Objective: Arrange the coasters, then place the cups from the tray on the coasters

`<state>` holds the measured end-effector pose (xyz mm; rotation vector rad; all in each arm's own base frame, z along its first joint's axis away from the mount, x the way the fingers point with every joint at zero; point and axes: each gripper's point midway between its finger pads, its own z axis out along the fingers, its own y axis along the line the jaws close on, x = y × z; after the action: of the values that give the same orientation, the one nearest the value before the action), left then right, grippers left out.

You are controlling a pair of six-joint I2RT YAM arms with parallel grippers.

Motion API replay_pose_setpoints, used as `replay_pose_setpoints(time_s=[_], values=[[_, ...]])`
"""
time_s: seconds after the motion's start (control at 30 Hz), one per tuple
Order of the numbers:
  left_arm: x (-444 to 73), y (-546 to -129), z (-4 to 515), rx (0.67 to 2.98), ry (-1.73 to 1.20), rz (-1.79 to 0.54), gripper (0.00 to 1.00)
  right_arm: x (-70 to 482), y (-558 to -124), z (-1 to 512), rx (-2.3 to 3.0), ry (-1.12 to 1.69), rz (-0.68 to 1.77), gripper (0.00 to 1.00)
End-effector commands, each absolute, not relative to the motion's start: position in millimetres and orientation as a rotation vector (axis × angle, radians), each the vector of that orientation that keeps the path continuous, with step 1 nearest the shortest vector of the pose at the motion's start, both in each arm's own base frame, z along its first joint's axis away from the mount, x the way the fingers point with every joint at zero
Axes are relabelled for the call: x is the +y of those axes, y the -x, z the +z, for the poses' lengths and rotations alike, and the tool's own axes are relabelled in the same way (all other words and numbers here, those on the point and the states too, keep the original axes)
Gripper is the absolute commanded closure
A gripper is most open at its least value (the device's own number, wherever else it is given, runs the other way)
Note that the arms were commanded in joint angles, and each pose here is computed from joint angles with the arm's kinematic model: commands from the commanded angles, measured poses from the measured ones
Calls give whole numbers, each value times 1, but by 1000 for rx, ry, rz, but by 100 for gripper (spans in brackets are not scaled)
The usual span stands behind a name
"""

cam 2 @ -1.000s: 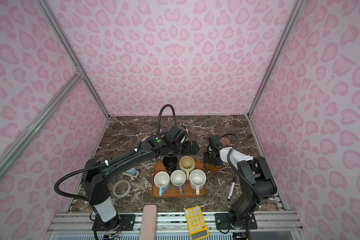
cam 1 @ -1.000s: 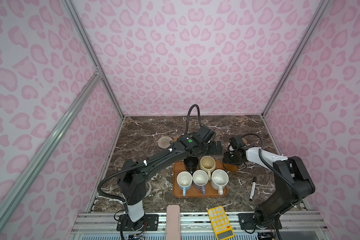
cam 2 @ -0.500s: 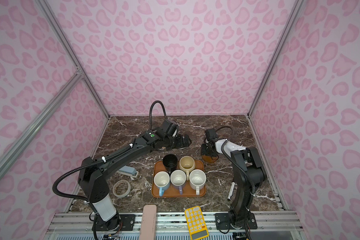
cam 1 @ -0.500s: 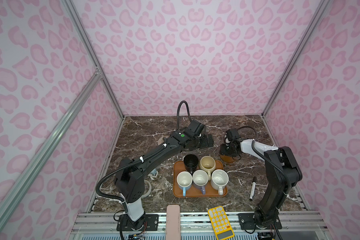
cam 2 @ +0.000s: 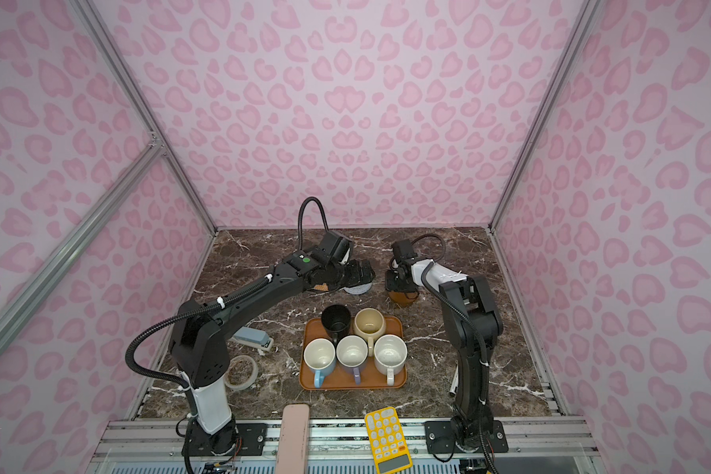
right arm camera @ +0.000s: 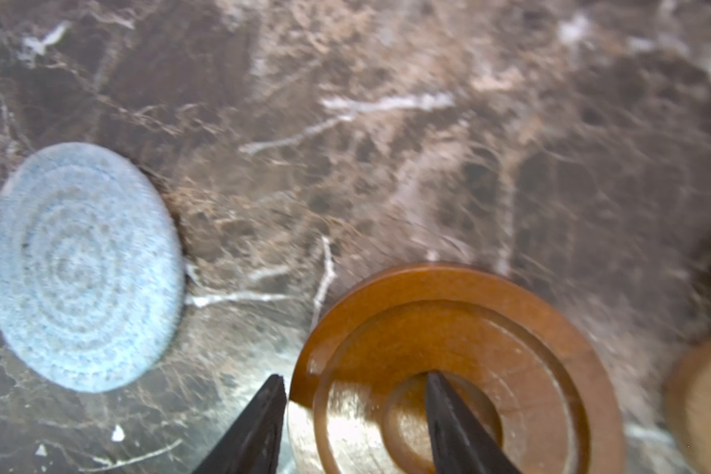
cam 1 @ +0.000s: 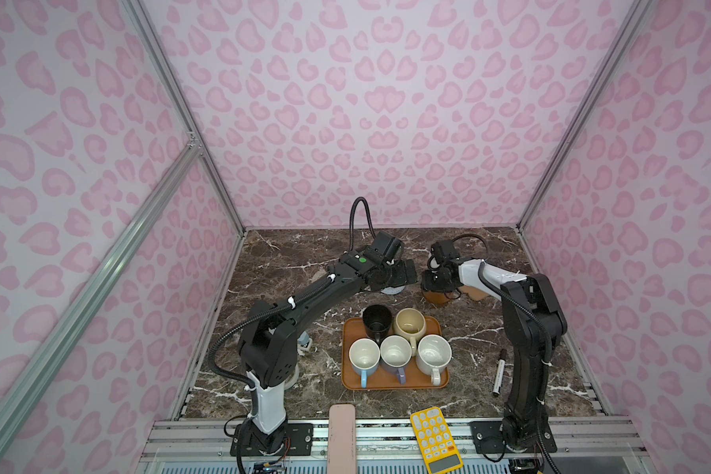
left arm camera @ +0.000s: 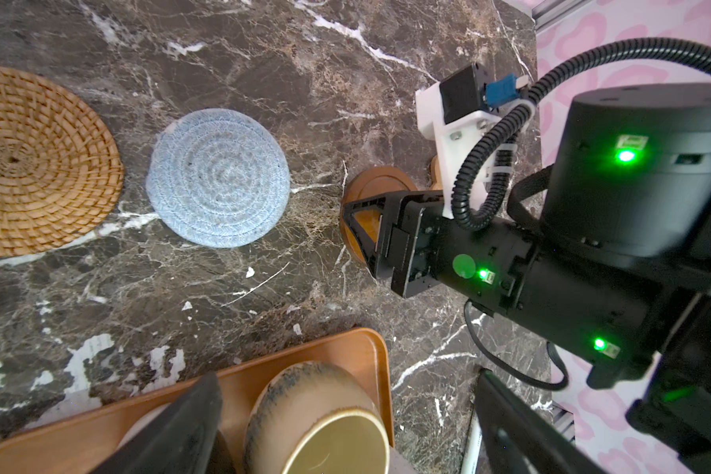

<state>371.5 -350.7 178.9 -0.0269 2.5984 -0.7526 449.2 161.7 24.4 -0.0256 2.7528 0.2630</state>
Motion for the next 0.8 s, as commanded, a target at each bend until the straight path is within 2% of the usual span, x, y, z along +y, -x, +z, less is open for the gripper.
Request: replay_pose_setpoints(time_s=[0.0,0.57,0.77], values=[[-356,-378,186,2567,27,-785,2,170,-420,0,2912,67,279,43],[-358,-376,170,2588,51,-802,3,192,-446,6,2885,85,309,43],[-358,-374,170,2586,55,-817,3,196,-448,10,2872,80,317,47]])
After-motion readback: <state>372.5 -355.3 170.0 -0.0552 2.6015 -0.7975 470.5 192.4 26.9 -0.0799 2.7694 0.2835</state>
